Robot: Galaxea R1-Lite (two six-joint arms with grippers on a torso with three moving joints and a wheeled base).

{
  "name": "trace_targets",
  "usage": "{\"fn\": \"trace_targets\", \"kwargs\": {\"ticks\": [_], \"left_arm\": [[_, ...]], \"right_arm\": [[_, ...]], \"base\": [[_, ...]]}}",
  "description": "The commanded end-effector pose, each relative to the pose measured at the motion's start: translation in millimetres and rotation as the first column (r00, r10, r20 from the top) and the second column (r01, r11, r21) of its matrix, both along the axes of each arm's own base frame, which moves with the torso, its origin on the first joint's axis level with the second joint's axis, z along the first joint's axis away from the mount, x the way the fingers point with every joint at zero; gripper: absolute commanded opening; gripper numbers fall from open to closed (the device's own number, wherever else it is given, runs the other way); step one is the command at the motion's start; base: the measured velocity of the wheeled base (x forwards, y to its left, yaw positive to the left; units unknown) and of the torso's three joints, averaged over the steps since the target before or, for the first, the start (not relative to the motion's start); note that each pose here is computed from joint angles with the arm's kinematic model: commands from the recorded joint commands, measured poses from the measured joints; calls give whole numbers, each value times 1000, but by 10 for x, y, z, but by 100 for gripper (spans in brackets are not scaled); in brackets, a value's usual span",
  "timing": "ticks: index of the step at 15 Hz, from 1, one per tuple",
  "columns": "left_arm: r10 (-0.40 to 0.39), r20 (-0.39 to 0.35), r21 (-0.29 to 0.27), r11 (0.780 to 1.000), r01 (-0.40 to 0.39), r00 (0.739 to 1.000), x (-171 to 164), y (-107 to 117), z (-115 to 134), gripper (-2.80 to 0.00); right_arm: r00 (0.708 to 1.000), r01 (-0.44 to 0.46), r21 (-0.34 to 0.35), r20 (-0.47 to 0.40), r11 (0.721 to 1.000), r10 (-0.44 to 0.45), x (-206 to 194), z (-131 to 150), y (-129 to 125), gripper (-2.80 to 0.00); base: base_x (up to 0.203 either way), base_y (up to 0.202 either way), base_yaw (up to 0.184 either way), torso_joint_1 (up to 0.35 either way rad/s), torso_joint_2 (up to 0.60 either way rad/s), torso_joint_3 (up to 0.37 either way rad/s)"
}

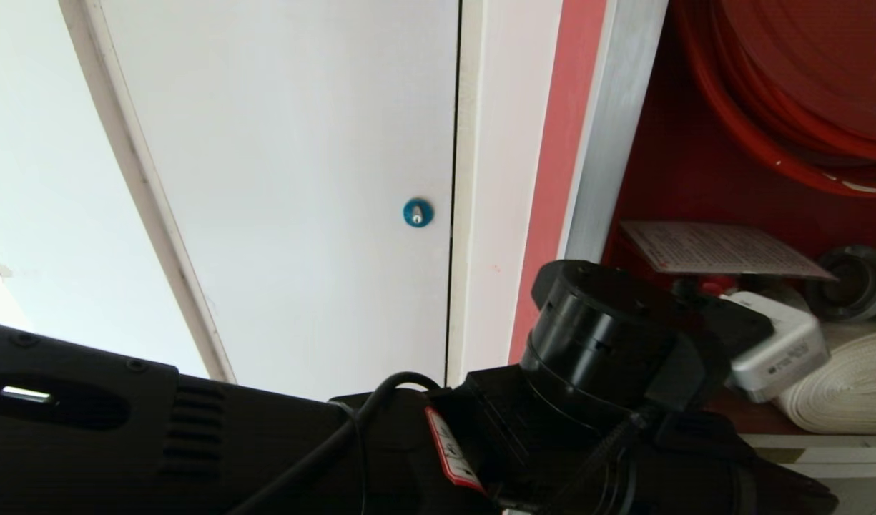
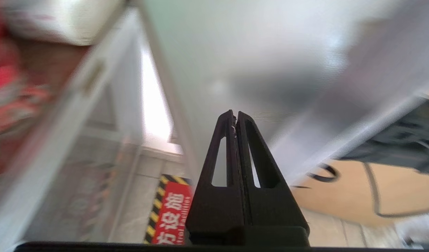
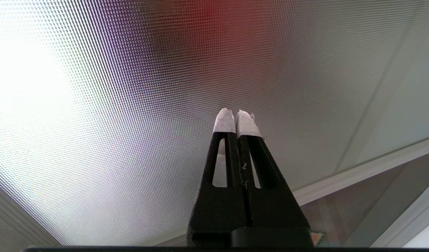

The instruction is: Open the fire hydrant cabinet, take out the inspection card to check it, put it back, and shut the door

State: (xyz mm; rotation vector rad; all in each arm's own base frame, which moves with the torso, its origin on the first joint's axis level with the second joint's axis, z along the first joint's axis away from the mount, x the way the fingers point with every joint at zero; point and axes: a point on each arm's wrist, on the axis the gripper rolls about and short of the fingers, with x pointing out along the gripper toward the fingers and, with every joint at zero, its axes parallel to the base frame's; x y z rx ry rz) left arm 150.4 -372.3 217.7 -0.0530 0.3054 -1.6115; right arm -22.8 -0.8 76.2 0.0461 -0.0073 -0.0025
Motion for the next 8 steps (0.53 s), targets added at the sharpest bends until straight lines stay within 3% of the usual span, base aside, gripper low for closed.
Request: {"fn": "trace_targets", "kwargs": {"ticks": [1, 5, 8], "left_arm": [[48, -4, 2, 999, -48, 999, 199, 72, -19, -280], [194, -13, 24, 981, -194, 981, 729, 375, -91, -280], [308, -23, 55, 950, -307, 951, 1068, 699, -174, -280]], "right_arm": [[1000, 0, 0, -3, 1000, 0, 2, -3, -1, -280], [1000, 1, 0, -3, 1000, -1, 2, -3, 0, -280], [1000, 1, 0, -3, 1000, -1, 2, -3, 0, -280]], "base": [[0, 0, 0, 0, 0, 0], [0, 0, 0, 0, 0, 0], [0, 0, 0, 0, 0, 0]]}}
